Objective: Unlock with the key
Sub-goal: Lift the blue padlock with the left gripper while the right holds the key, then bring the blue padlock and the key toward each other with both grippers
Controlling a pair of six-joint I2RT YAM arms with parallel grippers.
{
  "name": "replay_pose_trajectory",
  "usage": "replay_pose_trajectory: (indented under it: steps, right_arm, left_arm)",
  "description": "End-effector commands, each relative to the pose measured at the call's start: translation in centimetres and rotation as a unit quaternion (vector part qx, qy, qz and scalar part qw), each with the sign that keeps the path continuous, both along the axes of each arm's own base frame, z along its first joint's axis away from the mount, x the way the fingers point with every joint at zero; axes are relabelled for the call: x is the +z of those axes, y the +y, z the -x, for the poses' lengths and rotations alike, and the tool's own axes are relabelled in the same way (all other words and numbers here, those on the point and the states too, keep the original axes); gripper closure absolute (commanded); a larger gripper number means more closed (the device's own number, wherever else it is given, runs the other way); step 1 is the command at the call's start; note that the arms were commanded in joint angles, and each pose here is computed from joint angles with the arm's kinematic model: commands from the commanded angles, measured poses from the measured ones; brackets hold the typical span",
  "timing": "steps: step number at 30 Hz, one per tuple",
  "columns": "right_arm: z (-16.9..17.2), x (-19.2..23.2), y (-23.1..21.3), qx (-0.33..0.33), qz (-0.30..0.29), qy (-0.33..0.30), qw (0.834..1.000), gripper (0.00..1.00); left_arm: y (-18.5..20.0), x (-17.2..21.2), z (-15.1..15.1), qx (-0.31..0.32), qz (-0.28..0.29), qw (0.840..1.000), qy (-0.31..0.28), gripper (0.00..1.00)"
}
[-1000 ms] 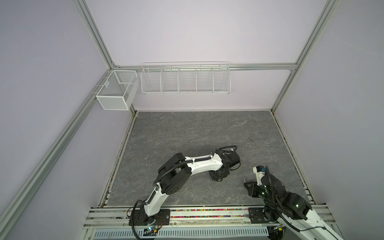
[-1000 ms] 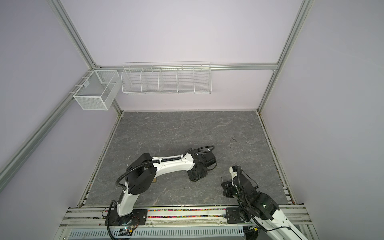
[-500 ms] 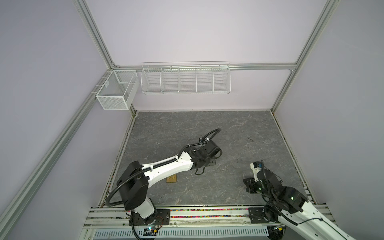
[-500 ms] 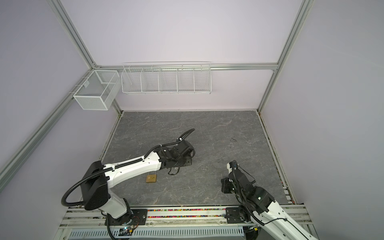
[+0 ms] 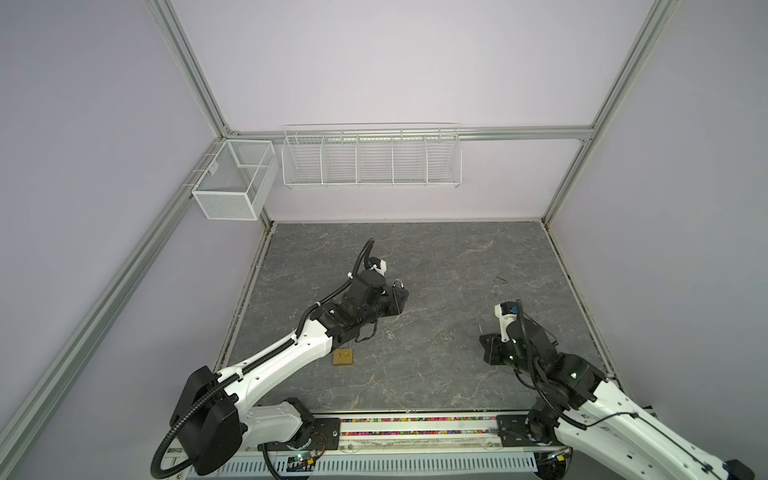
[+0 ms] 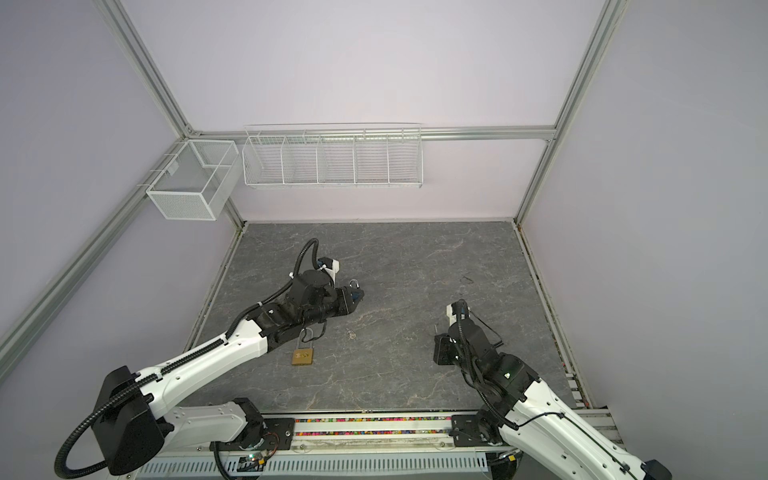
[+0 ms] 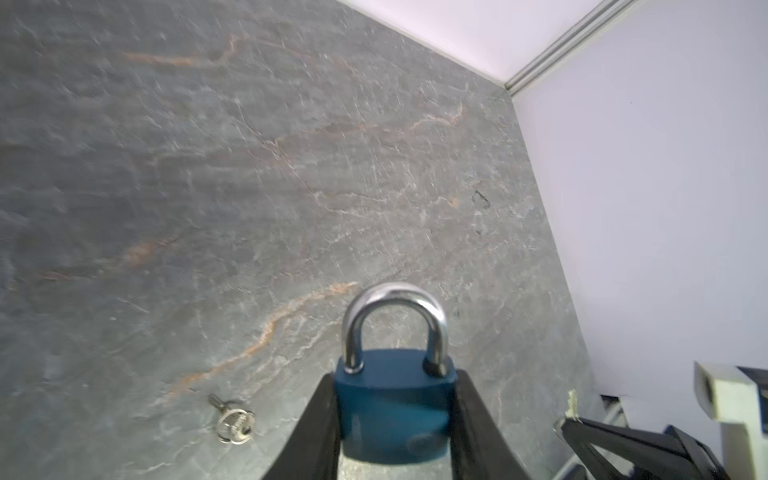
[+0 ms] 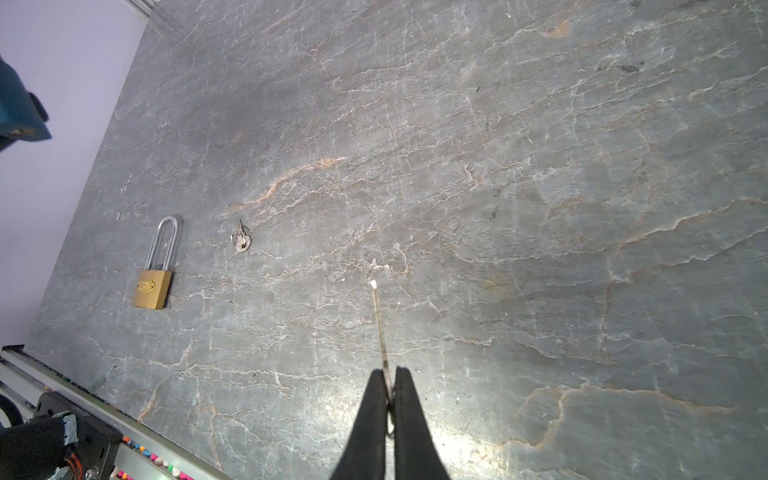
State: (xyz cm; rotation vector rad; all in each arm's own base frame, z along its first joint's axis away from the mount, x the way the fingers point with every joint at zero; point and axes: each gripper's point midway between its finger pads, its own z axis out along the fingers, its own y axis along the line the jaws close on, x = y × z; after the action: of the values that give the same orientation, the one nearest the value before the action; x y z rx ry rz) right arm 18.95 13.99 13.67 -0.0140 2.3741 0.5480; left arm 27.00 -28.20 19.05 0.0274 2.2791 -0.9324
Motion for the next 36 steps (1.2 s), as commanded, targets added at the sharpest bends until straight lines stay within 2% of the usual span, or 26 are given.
replay_pose_trajectory:
  steps: [1, 5, 11, 16, 20, 22, 28, 36]
  right_arm:
    - [0.1, -1.0, 0.0, -0.002, 0.001, -0.002, 1.000, 0.93]
    - [0.5, -1.1, -0.4, -0.005, -0.004, -0.001, 1.000, 0.93]
    - [-0.1, -1.2, 1.0, -0.006, -0.030, 0.002, 1.000, 0.93]
    - [-0.6, -1.1, 2.3, 0.019, -0.003, -0.002, 1.000, 0.93]
    - [-1.3, -0.7, 3.1, 0.028, -0.013, -0.022, 0.999, 0.93]
    - [-1.6, -0.2, 3.9, 0.042, -0.016, -0.025, 0.999, 0.93]
    - [-1.5, -0.5, 5.4, 0.081, -0.001, -0.019, 0.997, 0.93]
    - [-0.1, 0.6, 10.9, 0.175, -0.037, -0.044, 0.983, 0.93]
  left_arm:
    - [-1.6, 0.9, 0.6, -0.013, 0.113, 0.993, -0.010, 1.00]
    - [-1.2, 1.2, 0.8, -0.002, 0.147, 0.989, -0.023, 1.00]
    - [-0.1, 2.5, 0.3, 0.020, 0.112, 0.992, -0.053, 1.00]
    - [-0.5, 1.8, -0.3, 0.029, 0.112, 0.993, -0.039, 1.00]
    - [-0.6, -0.5, -0.4, 0.047, 0.132, 0.990, -0.020, 1.00]
    - [-0.3, -1.5, -0.5, 0.060, 0.147, 0.987, -0.017, 1.00]
    - [-0.6, -0.8, -0.9, 0.089, 0.167, 0.981, -0.029, 1.00]
    - [0.8, -1.4, -0.6, 0.133, 0.189, 0.973, 0.002, 1.00]
